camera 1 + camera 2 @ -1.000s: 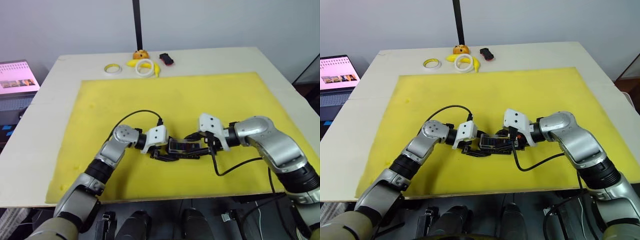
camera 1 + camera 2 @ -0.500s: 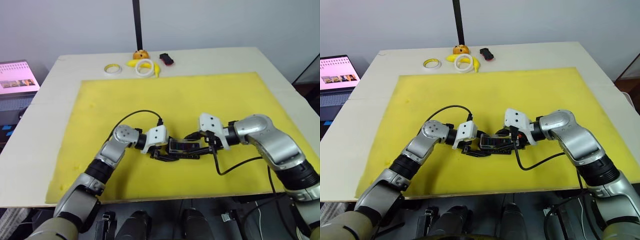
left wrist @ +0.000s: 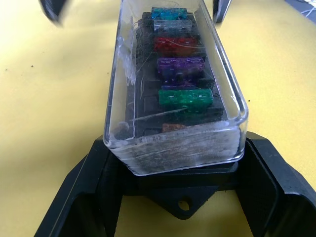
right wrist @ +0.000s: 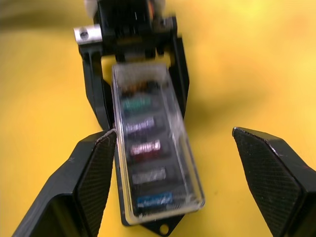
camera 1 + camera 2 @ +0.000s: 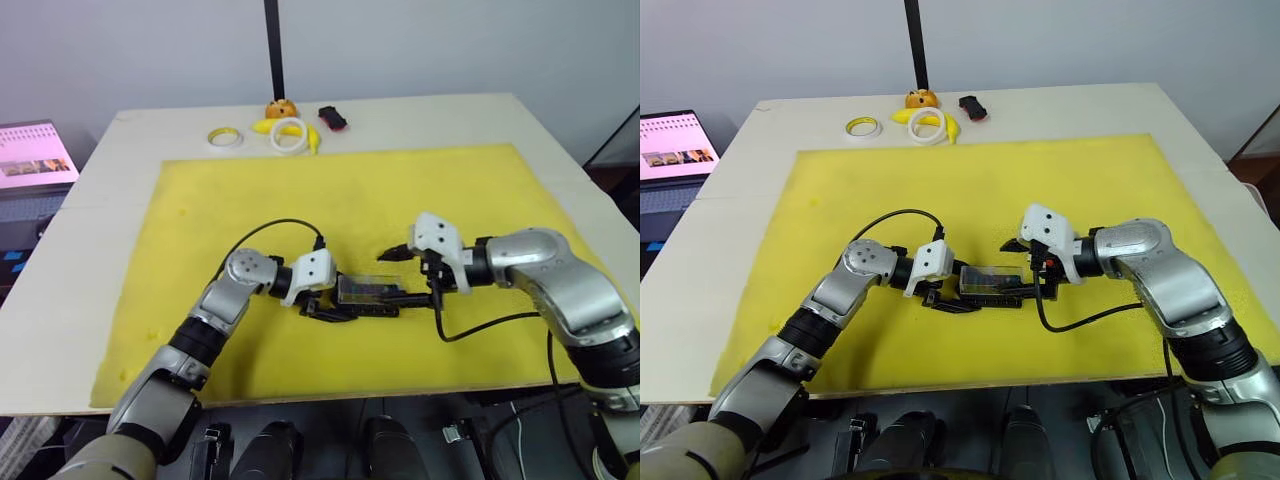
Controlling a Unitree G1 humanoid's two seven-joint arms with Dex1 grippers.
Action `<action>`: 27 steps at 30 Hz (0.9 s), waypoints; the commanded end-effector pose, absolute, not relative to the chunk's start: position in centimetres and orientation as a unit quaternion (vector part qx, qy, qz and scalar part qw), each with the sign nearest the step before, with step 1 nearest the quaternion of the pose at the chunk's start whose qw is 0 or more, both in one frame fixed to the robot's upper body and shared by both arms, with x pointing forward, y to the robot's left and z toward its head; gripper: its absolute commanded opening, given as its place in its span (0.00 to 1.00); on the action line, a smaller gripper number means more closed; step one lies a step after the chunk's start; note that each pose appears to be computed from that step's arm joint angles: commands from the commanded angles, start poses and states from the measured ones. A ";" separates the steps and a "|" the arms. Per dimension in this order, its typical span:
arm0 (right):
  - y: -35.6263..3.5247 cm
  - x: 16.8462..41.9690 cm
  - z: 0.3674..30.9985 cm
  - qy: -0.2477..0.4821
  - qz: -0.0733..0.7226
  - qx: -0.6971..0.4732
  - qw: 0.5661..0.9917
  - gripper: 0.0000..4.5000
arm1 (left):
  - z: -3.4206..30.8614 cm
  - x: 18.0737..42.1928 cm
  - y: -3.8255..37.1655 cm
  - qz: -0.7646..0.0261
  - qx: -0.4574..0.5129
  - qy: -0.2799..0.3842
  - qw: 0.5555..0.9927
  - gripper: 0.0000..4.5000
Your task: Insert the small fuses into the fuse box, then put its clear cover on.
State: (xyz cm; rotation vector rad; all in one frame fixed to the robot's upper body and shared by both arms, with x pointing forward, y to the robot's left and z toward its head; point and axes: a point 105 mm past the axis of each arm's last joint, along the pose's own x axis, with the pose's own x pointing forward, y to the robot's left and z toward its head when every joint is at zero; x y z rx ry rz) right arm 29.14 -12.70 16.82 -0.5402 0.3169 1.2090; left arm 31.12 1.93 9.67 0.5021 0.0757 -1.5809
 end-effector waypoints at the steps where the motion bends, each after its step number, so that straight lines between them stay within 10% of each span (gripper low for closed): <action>1: -12.6 28.3 18.4 0.117 0.564 -0.249 0.778 0.90 | 10.7 31.2 1.7 -0.705 0.226 0.015 0.672 0.57; 9: -12.2 28.0 18.7 0.113 0.574 -0.161 0.795 0.90 | 10.8 31.4 1.6 -0.705 0.230 0.012 0.671 0.57; 18: -11.2 28.2 18.3 0.092 0.590 -0.103 0.796 0.01 | 10.6 31.5 1.7 -0.701 0.232 0.013 0.674 0.57; 27: -10.7 28.4 18.5 0.087 0.593 -0.089 0.796 0.00 | 10.5 31.6 1.9 -0.697 0.234 0.015 0.678 0.57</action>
